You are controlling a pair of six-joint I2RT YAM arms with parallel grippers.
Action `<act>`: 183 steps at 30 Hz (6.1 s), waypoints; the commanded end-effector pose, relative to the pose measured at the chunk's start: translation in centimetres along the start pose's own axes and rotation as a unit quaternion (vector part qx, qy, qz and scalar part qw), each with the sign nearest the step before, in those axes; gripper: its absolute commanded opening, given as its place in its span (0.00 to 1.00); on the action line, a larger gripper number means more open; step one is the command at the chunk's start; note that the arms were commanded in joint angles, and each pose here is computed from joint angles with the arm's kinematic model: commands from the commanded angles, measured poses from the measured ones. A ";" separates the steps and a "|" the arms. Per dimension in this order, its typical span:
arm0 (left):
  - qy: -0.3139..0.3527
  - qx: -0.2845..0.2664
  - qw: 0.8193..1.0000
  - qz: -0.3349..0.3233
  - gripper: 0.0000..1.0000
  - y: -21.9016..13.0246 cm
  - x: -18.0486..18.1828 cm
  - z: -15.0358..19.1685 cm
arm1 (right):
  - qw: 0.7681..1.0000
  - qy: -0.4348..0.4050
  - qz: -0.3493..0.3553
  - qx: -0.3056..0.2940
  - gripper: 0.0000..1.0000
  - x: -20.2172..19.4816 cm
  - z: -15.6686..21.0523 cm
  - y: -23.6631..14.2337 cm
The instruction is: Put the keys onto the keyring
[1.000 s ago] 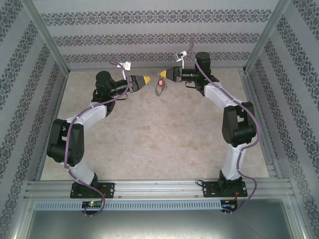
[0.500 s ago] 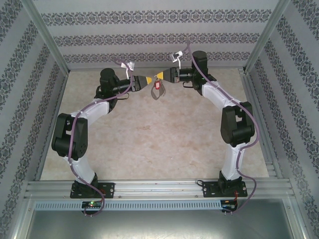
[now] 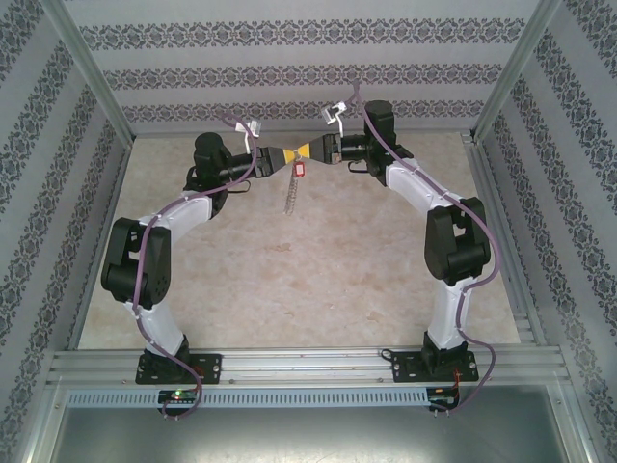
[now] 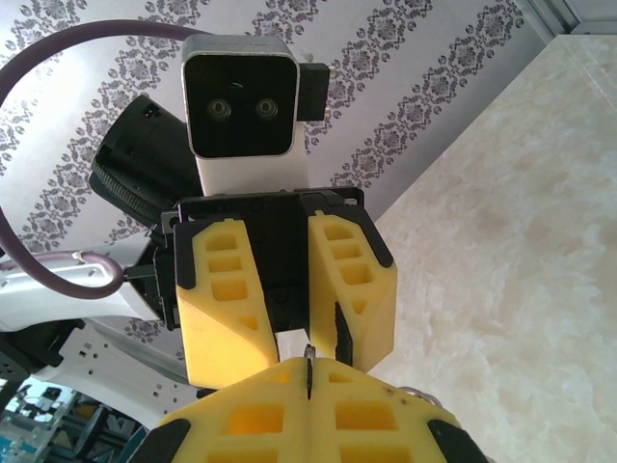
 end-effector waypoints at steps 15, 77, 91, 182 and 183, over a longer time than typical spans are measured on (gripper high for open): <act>0.014 0.006 0.999 0.032 0.20 0.8 -0.6 -0.2 | 1.000 -0.023 -0.017 0.011 0.00 0.4 0.3 1.0; 0.069 -0.015 0.997 0.025 0.00 0.1 -4.6 0.4 | 0.929 -0.166 0.312 -0.109 0.37 10.2 2.3 1.6; 0.069 -0.011 0.997 0.027 0.00 0.3 -4.7 0.4 | 0.936 -0.154 0.302 -0.092 0.27 9.4 2.4 2.5; 0.086 -0.025 0.993 0.084 0.00 0.0 -5.6 0.8 | 0.959 -0.071 0.174 -0.212 0.25 10.4 0.9 -3.1; 0.087 -0.027 0.992 0.088 0.00 0.1 -5.5 0.8 | 0.960 -0.070 0.166 -0.212 0.24 10.4 0.6 -2.7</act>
Point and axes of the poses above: each hand's point on the last joint's axis, 136 mm out from that joint toward the fingers, its own y axis out along the fingers, its own x axis along the line the jaws close on, z = x × y, the point moved 7 cm from there along -y, back along the fingers, and after that the axes turned 10 degrees about -y, right-handed, at the moved point
